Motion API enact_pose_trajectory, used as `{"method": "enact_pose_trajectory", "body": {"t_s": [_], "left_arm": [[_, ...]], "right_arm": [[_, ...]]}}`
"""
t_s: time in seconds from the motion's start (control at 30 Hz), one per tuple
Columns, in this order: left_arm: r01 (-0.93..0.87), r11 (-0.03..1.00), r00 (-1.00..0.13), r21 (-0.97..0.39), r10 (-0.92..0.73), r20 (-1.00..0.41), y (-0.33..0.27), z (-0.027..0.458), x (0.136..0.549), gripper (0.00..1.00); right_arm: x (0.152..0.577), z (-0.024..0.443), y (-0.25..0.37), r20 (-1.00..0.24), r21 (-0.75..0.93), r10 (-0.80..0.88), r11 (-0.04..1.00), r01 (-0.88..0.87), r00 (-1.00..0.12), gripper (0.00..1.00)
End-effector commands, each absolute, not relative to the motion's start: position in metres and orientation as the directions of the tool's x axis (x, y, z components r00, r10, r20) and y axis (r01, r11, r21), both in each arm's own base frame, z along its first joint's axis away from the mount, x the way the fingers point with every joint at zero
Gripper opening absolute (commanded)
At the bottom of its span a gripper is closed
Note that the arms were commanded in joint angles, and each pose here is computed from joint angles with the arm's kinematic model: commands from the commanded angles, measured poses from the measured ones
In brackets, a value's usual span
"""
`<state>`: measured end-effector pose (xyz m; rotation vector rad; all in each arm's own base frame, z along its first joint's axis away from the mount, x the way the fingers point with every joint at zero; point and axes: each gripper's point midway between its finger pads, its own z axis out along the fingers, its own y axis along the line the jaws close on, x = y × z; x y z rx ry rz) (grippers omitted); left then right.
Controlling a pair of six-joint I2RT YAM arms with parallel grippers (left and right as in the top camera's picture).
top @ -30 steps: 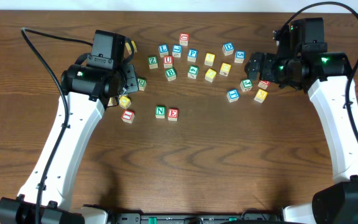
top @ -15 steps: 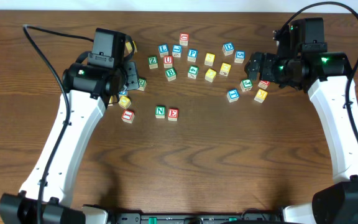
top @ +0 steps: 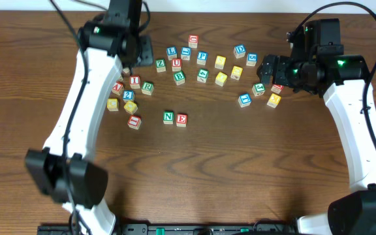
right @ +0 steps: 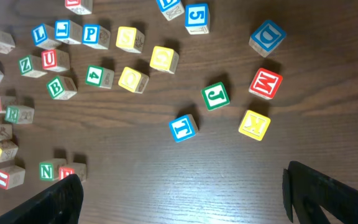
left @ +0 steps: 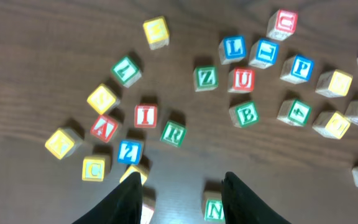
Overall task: Spell out NEURIPS
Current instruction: 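Lift the left gripper and move it over the red U block, then lower the left gripper and close it on the red U block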
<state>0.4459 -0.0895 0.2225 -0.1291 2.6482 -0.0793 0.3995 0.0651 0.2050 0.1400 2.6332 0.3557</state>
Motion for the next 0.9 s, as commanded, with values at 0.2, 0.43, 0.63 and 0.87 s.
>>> {"method": "enact_pose_trajectory", "body": {"t_s": [0.2,0.43,0.63,0.87], "left_arm": [[0.000,0.997,-0.881,-0.080,-0.038,-0.472,-0.134,0.200,0.504,0.41],[-0.002,1.000,-0.901,-0.029,-0.014,-0.434,-0.155,0.141,0.521,0.49],[0.001,0.999,-0.905,-0.034,-0.014,-0.426,-0.177,0.105,0.532,0.54],[0.008,1.000,-0.894,-0.028,-0.006,-0.448,-0.188,0.083,0.545,0.56]], "right_arm": [[0.402,0.211,0.067,-0.457,0.279,0.164,0.960,0.035,-0.874,0.99],[0.402,0.211,0.067,-0.457,0.279,0.164,0.960,0.035,-0.874,0.99],[0.402,0.211,0.067,-0.457,0.279,0.164,0.960,0.035,-0.874,0.99],[0.402,0.211,0.067,-0.457,0.279,0.164,0.960,0.035,-0.874,0.99]]}}
